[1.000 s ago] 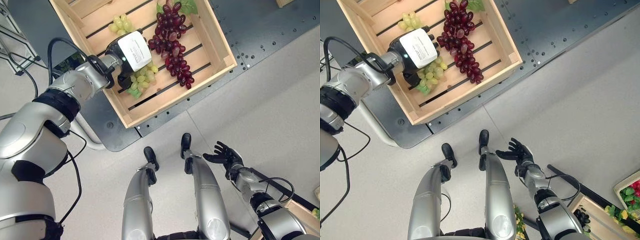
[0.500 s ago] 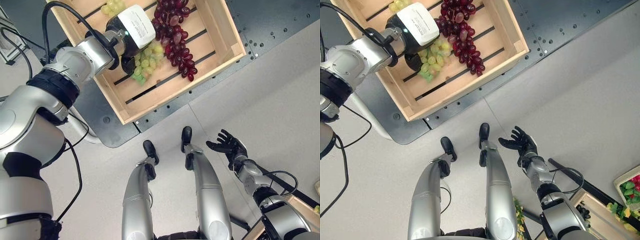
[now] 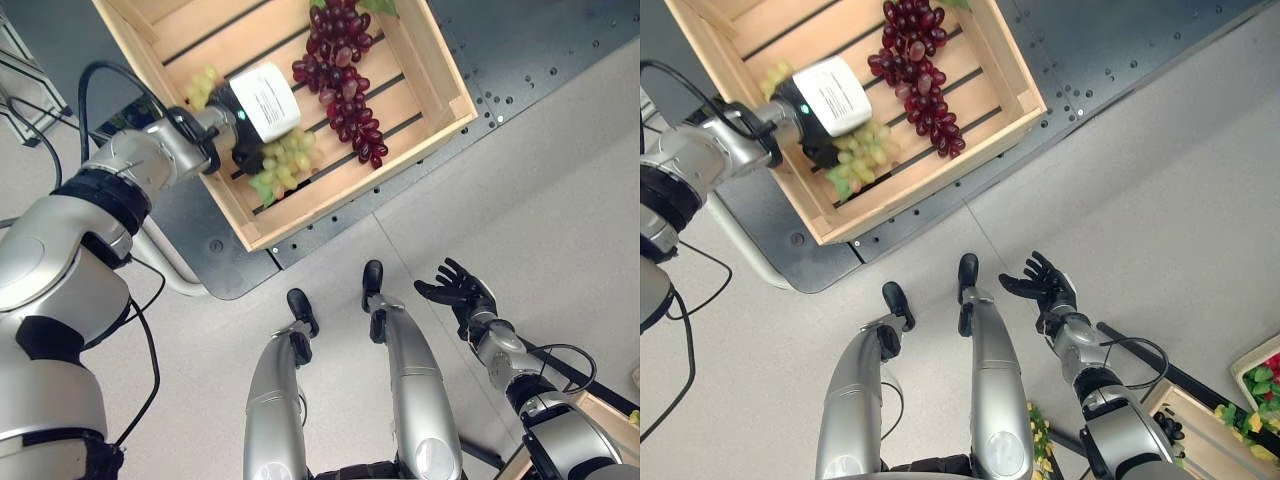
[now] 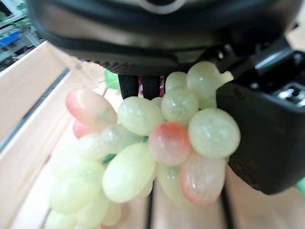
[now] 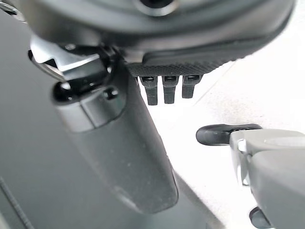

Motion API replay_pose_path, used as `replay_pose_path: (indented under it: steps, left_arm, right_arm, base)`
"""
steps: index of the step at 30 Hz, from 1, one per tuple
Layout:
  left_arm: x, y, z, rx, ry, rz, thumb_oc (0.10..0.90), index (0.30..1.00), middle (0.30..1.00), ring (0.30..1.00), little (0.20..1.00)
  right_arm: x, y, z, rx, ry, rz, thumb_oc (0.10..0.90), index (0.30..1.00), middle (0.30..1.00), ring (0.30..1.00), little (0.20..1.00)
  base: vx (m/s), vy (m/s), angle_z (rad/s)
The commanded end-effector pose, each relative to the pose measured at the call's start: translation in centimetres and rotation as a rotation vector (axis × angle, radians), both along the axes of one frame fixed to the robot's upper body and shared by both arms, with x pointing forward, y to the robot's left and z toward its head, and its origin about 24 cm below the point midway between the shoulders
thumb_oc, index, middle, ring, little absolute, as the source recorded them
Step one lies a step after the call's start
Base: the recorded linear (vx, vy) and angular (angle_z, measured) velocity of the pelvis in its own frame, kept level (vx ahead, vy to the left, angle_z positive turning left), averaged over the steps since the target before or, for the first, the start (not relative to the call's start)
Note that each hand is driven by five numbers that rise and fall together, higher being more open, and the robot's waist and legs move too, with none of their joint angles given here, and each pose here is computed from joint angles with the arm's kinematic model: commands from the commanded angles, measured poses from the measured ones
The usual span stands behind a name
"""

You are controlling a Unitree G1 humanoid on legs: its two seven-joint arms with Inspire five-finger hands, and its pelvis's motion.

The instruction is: Pick up the fruits from the basket on one side to the basket on the other side

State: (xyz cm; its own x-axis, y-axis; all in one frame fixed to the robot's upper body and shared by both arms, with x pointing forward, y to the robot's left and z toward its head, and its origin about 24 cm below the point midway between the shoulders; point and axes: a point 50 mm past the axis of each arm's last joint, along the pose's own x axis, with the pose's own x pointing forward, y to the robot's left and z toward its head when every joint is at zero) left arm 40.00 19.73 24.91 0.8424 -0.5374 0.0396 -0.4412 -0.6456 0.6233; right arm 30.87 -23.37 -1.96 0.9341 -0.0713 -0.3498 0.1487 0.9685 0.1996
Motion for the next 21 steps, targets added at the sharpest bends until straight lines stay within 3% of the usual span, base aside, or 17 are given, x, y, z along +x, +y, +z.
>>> replay_pose_path:
  steps: [1,11,19,21]
  left_arm:
    - [-1.2,1.2,5.6,-0.492,-0.215,-0.090,0.400,0.300,0.300,0.300,0.300]
    - [-2.2,3.2,1.5,-1.512,-0.121,-0.218,0.400,0.300,0.300,0.300,0.300]
    - [-3.0,1.5,-5.4,-2.112,0.174,-0.242,0.400,0.300,0.300,0.300,0.300]
    - [-3.2,1.0,-6.4,-2.183,0.215,-0.240,0.400,0.300,0.300,0.300,0.300]
  right_arm:
    - [-1.5,-2.8,0.1,0.016,-0.060,-0.080,0.800,0.900,0.900,0.900,0.900]
    - [-3.3,-0.8,-1.3,0.032,-0.069,-0.025,0.800,0.900,0.900,0.900,0.900]
    - [-4.1,2.5,-0.5,0.049,-0.166,0.111,0.800,0.900,0.900,0.900,0.900]
    - [-4.0,3.1,0.0,0.025,-0.195,0.130,0.800,0.900,0.900,0.900,0.900]
  base:
    - [0.00,0.000,0.00]
    - [0.00,0.002,0.00]
    - [0.08,0.010,-0.01]
    - [0.07,0.011,0.04]
